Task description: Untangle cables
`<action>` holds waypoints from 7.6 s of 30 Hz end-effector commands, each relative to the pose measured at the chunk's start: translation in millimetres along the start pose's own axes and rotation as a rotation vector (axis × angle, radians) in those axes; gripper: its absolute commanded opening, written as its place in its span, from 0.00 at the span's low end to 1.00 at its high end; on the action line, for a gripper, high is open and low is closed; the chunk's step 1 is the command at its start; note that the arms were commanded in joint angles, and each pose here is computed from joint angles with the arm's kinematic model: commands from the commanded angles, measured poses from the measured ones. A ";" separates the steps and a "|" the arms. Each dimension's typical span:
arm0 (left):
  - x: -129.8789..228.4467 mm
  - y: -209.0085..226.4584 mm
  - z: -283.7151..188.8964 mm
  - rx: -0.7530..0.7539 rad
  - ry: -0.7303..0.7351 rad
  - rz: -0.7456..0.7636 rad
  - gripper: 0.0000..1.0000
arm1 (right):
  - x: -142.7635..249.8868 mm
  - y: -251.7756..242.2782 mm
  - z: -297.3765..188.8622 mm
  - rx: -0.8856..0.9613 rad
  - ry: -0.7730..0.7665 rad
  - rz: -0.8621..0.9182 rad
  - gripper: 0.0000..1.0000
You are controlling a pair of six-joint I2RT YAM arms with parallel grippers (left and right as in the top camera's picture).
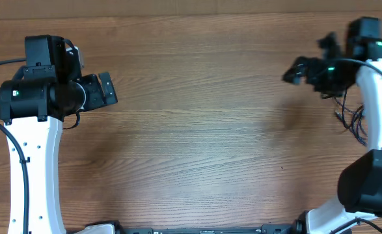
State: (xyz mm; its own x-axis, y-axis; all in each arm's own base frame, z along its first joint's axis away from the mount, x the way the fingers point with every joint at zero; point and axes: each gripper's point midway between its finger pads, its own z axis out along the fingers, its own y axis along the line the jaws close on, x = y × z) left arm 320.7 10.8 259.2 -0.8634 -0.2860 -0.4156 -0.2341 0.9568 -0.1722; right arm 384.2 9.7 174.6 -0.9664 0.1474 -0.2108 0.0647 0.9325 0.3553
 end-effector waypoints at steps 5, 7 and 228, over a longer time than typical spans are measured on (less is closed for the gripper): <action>19.5 4.3 2.7 -0.018 0.088 0.033 1.00 | 15.2 29.2 7.2 0.132 0.038 -0.005 1.00; 22.6 4.9 2.4 -0.021 0.101 0.032 0.99 | 20.8 45.6 12.9 0.124 0.054 -0.054 1.00; 110.0 26.3 59.5 0.138 -1.024 0.228 1.00 | 137.7 -18.8 -30.7 0.034 -1.232 -0.168 1.00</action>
State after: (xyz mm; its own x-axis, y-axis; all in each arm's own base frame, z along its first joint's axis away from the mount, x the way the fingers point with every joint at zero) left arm 246.4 2.1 156.0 -0.0798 -0.0952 -0.9923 -0.0083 0.9955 -0.0948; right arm 242.7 2.3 163.6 -0.1005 0.2275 -0.9686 -0.0069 0.9733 0.2294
